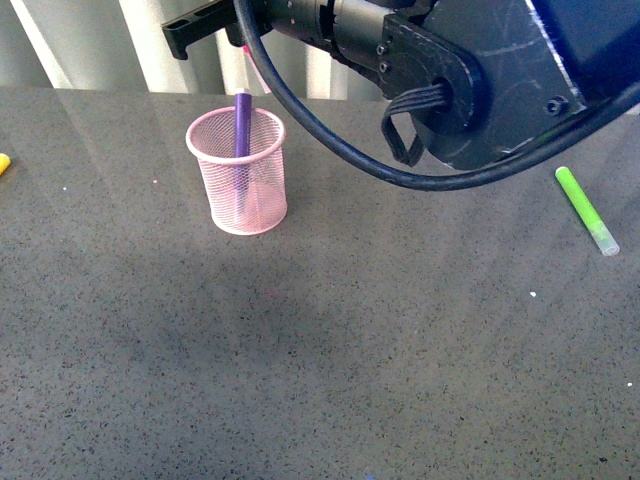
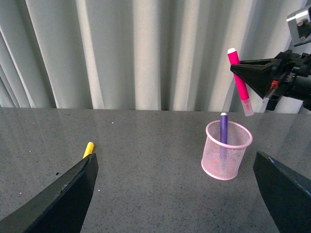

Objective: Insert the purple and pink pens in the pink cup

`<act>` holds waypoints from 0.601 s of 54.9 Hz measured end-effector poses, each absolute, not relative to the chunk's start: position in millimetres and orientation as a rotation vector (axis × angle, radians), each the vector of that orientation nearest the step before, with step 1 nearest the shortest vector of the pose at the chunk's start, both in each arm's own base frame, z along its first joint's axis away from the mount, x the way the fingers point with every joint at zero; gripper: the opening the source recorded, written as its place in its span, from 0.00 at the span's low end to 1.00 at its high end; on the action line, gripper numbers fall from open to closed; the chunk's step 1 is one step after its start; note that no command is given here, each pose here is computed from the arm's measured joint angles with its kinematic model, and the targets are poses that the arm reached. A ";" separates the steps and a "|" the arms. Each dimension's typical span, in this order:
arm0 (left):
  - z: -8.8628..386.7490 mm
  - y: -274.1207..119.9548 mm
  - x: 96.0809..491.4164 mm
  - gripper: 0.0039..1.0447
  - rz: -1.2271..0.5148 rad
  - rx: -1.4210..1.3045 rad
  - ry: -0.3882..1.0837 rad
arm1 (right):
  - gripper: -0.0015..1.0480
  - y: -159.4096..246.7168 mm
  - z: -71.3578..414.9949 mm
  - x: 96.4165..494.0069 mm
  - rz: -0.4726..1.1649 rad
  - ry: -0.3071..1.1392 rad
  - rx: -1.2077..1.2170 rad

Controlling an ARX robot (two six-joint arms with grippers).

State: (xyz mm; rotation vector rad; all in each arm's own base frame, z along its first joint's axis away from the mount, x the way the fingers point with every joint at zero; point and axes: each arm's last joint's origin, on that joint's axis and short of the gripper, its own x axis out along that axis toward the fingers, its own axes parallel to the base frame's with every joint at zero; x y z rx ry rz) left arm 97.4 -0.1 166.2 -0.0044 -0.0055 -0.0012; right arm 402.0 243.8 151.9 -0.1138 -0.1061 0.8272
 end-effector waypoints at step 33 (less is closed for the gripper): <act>166.2 -0.1 97.4 0.94 -0.001 -0.004 -0.006 | 0.11 280.3 127.7 399.0 0.881 -0.061 -0.071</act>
